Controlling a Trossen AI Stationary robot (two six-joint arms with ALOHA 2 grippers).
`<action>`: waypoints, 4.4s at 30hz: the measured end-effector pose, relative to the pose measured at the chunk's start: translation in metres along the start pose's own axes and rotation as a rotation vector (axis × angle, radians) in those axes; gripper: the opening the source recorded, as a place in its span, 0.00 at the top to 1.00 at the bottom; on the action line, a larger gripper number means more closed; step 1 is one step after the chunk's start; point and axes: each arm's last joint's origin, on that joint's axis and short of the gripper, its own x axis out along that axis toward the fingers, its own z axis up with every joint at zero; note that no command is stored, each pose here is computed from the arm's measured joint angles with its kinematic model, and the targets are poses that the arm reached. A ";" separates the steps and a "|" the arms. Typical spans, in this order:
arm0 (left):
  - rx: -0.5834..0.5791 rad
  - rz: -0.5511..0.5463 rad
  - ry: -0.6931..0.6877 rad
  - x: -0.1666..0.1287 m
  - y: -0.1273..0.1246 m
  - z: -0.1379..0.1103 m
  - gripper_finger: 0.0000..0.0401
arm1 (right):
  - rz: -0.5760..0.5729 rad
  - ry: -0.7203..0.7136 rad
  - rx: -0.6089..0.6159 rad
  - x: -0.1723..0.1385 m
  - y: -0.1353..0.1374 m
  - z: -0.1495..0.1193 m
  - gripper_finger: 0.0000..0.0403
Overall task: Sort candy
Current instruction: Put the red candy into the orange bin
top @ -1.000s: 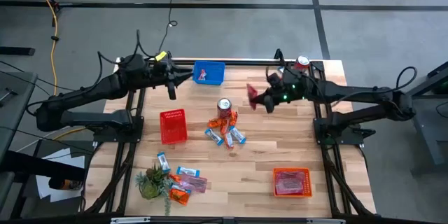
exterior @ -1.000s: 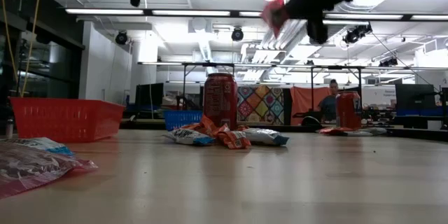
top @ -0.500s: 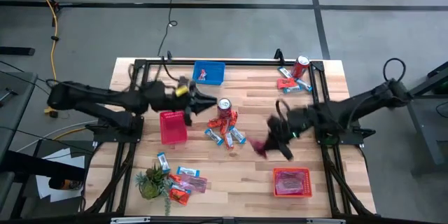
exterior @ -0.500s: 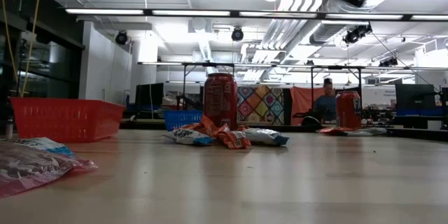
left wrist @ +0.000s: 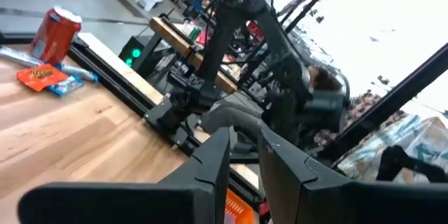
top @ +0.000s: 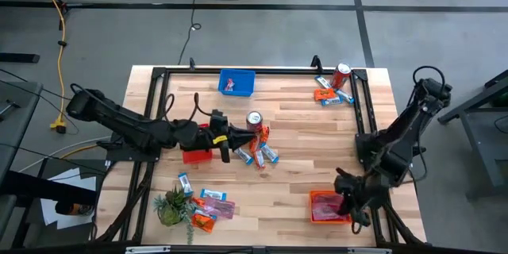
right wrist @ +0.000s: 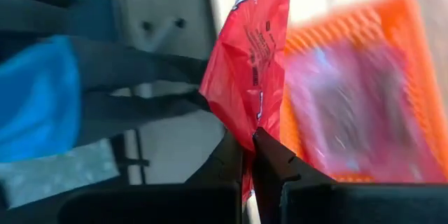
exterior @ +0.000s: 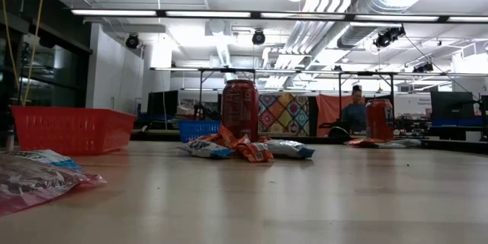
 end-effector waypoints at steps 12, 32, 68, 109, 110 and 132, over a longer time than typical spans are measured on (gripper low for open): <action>0.007 -0.018 -0.045 -0.007 -0.003 0.014 0.84 | -0.380 0.322 -0.130 0.047 -0.006 0.015 1.00; 0.009 -0.057 -0.011 -0.008 -0.005 0.014 0.84 | -0.526 0.356 -0.404 0.067 0.031 0.036 0.58; 0.548 -0.050 1.188 -0.009 -0.102 -0.105 0.82 | -0.432 -0.479 0.047 -0.049 0.025 0.038 0.31; 0.639 0.252 1.361 0.028 -0.053 -0.191 0.95 | -0.474 -0.450 0.030 -0.049 0.020 0.040 0.31; 0.625 0.238 1.302 0.032 -0.061 -0.175 0.95 | -0.475 -0.448 0.022 -0.049 0.020 0.040 0.31; 0.415 -0.407 0.040 0.094 -0.126 0.035 1.00 | -0.163 -0.961 -0.268 -0.057 0.076 0.094 0.31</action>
